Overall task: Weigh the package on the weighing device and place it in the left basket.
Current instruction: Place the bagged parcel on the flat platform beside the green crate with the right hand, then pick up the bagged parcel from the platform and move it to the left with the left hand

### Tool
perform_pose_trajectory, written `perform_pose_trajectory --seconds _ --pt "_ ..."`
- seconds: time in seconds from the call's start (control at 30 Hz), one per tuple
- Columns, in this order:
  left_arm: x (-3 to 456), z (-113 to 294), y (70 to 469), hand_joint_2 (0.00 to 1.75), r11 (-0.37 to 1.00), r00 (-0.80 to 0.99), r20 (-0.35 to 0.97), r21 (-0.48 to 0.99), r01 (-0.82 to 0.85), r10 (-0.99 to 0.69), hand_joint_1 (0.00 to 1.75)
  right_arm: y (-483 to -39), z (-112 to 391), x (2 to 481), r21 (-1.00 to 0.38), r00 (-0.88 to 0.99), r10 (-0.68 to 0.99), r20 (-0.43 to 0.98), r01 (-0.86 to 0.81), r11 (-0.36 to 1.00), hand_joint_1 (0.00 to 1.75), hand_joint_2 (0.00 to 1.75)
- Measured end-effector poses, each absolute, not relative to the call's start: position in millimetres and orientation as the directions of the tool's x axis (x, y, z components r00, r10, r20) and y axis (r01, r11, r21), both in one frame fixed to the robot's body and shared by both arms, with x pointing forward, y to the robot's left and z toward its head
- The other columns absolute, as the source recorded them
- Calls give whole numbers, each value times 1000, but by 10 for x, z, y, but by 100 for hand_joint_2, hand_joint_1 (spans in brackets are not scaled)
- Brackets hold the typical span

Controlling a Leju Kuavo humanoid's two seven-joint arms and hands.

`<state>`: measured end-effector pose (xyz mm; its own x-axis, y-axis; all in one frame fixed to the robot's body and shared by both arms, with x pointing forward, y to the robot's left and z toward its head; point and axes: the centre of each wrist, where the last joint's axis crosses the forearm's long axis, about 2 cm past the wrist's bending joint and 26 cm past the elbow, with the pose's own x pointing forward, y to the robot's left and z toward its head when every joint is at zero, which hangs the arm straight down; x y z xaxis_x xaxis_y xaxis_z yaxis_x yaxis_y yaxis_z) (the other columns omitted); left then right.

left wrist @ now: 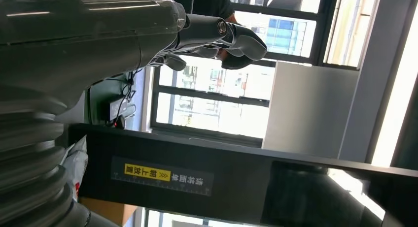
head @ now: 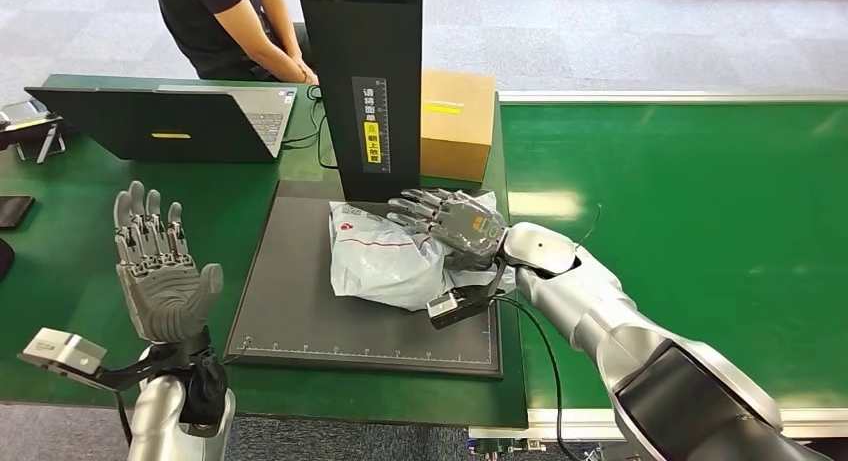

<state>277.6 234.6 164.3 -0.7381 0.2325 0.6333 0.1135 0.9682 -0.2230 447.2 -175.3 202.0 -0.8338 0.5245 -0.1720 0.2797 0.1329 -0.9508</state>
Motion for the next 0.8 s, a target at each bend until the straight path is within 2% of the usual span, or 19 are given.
perform_pose_trajectory --seconds 0.1,0.23,0.4,0.53,0.7,0.8 --pt "2777 1641 2291 175 968 -734 637 -220 122 237 0 -1772 1946 4427 -927 -815 576 -64 262 269 0 0" --pt "2775 1621 2216 175 966 -722 645 -218 139 250 0 -1713 1877 4327 -843 -793 578 191 169 510 0 0" --pt "2742 1551 2176 175 962 -700 662 -220 160 268 0 -1647 1812 4123 -611 -751 372 545 -52 790 0 0" --pt "2714 1456 2138 175 931 -655 662 -246 269 364 0 -1713 1735 3885 -395 -697 127 706 -238 887 0 0" --pt "2695 1252 2143 175 914 -583 715 -213 345 387 0 -2001 1551 3510 -235 -650 -26 760 -311 921 0 0" --pt "2682 1155 2155 175 916 -550 753 -177 360 362 0 -2237 1416 3299 -167 -628 -34 777 -258 952 0 131"
